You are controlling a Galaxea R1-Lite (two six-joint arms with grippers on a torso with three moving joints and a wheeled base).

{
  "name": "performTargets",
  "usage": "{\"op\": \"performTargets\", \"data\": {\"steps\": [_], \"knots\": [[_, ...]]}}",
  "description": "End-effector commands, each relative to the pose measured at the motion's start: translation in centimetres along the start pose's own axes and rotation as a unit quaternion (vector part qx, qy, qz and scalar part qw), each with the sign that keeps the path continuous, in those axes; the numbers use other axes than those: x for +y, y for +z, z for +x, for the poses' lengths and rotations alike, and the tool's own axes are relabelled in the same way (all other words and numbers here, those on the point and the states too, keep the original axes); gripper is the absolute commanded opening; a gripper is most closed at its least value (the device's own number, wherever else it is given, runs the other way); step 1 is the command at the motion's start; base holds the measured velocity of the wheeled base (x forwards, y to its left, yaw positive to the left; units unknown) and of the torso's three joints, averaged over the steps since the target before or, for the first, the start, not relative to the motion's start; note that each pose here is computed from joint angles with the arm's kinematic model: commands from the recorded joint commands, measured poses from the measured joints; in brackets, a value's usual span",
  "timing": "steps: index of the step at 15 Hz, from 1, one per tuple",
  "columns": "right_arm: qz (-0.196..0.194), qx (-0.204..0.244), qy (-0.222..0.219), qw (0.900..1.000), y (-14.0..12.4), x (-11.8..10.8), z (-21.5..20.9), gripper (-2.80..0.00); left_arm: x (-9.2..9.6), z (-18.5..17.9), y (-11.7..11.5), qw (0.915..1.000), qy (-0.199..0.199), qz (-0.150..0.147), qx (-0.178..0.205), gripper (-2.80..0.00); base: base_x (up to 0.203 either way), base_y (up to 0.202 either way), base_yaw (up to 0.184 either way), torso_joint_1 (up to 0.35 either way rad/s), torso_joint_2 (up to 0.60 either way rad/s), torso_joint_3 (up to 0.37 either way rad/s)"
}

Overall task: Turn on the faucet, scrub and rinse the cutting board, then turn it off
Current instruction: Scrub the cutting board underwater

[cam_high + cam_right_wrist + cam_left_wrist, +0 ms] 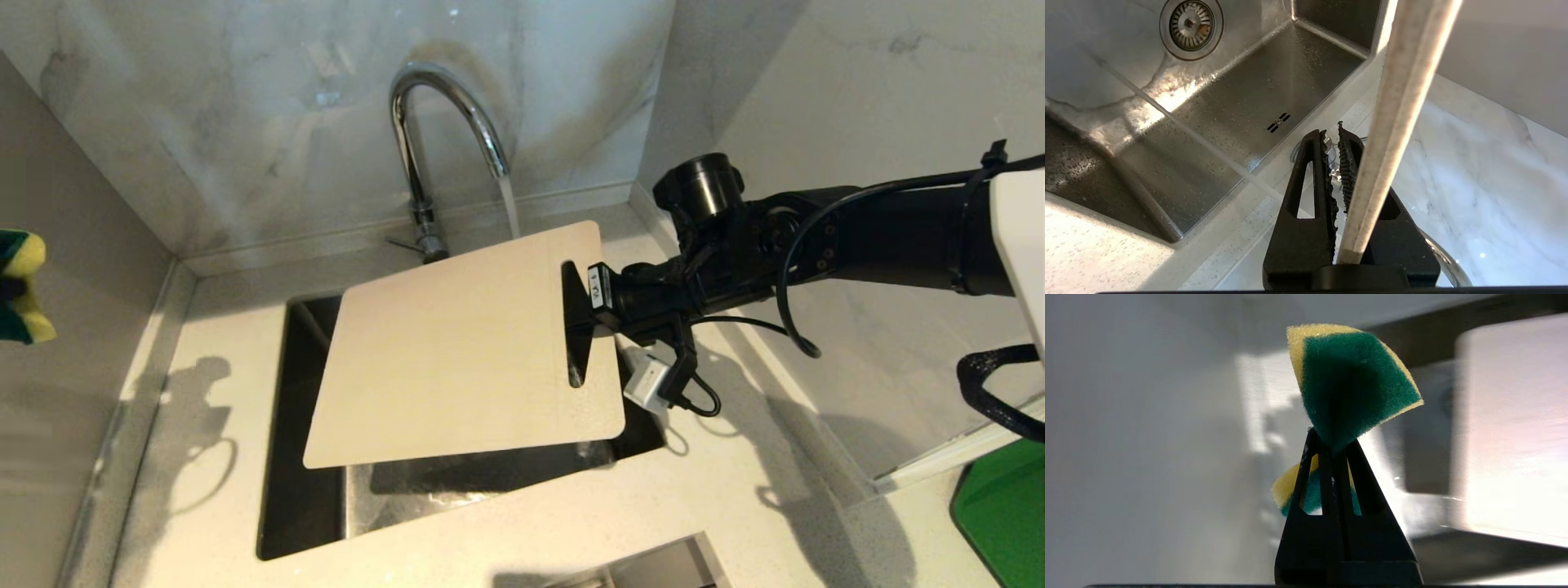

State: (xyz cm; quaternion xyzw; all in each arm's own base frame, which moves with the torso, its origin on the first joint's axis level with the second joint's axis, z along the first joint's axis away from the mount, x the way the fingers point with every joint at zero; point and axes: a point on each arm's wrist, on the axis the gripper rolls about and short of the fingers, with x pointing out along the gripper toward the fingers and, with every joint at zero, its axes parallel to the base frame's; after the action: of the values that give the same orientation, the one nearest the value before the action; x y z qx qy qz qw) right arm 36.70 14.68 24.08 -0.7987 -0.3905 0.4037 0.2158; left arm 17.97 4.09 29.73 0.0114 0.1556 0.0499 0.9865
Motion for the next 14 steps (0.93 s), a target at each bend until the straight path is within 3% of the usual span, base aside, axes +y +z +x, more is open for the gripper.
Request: {"op": "performTargets", "data": {"steps": [1, 2, 4, 5, 8, 10, 14], "knots": [[-0.011, -0.002, -0.005, 1.000, 0.1, -0.5, -0.1, -2.80, -2.1, 0.3, 2.4, 0.9967, -0.056, -0.052, 0.027, -2.80, 0.000, 0.000, 0.000, 0.000, 0.00, 0.000], [-0.013, -0.001, -0.006, 1.000, 0.2, -0.7, -0.2, -2.80, -3.5, 0.2, 3.5, 0.9914, -0.089, -0.089, 0.035, -2.80, 0.000, 0.000, 0.000, 0.000, 0.00, 0.000], [-0.017, -0.003, -0.010, 1.000, 0.3, -1.3, -0.3, -2.80, -5.8, 0.3, 4.8, 0.9724, -0.144, -0.173, 0.060, -2.80, 0.000, 0.000, 0.000, 0.000, 0.00, 0.000], [-0.017, -0.004, -0.012, 1.000, 0.4, -1.4, -0.3, -2.80, -6.9, 0.4, 5.0, 0.9632, -0.169, -0.196, 0.073, -2.80, 0.000, 0.000, 0.000, 0.000, 0.00, 0.000], [-0.018, -0.012, -0.023, 1.000, 0.9, -2.7, 0.1, -2.80, -10.3, 0.9, 5.4, 0.9316, -0.229, -0.257, 0.116, -2.80, 0.000, 0.000, 0.000, 0.000, 0.00, 0.000], [-0.019, -0.019, -0.028, 0.999, 1.2, -3.2, 0.5, -2.80, -12.2, 1.9, 4.9, 0.9145, -0.248, -0.281, 0.152, -2.80, 0.000, 0.000, 0.000, 0.000, 0.00, 0.000], [-0.024, -0.023, -0.035, 0.999, 1.5, -4.0, 0.7, -2.80, -15.0, 4.1, 4.7, 0.8894, -0.273, -0.328, 0.163, -2.80, 0.000, 0.000, 0.000, 0.000, 0.00, 0.000]]}}
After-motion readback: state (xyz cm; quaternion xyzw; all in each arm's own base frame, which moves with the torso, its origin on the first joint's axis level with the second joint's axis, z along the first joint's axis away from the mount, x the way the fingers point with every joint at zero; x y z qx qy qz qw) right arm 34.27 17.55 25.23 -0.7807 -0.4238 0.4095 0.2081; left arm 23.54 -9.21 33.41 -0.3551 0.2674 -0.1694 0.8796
